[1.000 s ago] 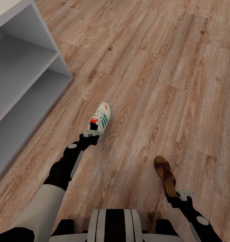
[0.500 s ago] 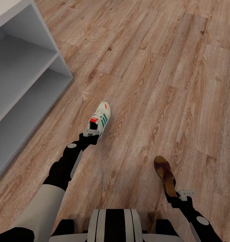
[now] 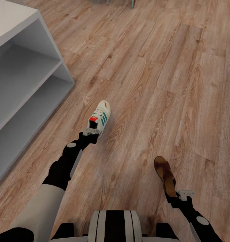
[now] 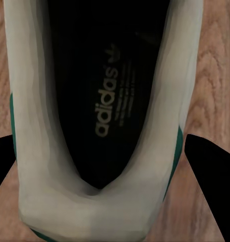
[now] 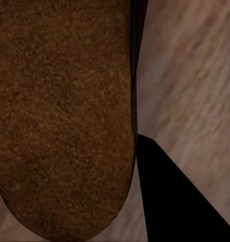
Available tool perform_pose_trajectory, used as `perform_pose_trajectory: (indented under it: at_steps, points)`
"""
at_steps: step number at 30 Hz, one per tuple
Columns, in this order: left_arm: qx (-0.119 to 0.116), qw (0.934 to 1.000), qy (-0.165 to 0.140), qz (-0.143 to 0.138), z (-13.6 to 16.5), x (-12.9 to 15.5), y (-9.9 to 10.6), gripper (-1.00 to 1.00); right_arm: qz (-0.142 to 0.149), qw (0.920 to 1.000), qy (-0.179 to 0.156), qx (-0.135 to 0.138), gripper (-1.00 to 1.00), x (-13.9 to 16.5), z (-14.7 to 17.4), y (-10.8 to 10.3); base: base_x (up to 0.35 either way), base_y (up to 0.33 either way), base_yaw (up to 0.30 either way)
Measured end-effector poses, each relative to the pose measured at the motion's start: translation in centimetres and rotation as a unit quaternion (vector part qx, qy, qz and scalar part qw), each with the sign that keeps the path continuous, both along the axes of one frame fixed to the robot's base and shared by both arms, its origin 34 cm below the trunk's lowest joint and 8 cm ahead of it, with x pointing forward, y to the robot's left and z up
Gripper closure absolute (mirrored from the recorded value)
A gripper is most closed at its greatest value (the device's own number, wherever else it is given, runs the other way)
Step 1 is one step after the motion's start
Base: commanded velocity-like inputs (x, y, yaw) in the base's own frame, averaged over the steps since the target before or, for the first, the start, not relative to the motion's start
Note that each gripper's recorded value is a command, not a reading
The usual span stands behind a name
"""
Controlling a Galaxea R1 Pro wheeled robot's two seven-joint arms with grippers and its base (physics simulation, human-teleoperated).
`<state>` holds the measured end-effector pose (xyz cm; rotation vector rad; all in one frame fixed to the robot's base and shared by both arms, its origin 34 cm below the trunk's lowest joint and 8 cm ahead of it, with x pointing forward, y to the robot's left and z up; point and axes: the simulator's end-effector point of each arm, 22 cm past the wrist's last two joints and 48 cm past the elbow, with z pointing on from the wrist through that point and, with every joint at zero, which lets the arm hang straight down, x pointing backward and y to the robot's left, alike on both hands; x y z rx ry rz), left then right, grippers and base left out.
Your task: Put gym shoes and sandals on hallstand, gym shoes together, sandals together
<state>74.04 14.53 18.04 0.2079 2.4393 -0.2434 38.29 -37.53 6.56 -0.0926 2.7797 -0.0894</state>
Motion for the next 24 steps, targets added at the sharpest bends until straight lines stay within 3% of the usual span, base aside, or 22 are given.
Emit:
perform_pose_trajectory:
  at_steps: [16,24]
  points:
    - [0.007,0.9997,-0.024,0.007,3.7,1.4,1.2,1.0,0.0,0.9995,-0.033,0.001,1.0,2.8,2.2,0.2,0.0,0.0,0.0]
    - [0.024,0.9992,-0.013,0.03,3.6,-0.6,3.6,1.0,0.0,0.9988,-0.049,0.002,1.0,4.0,3.3,0.3,0.0,0.0,0.0]
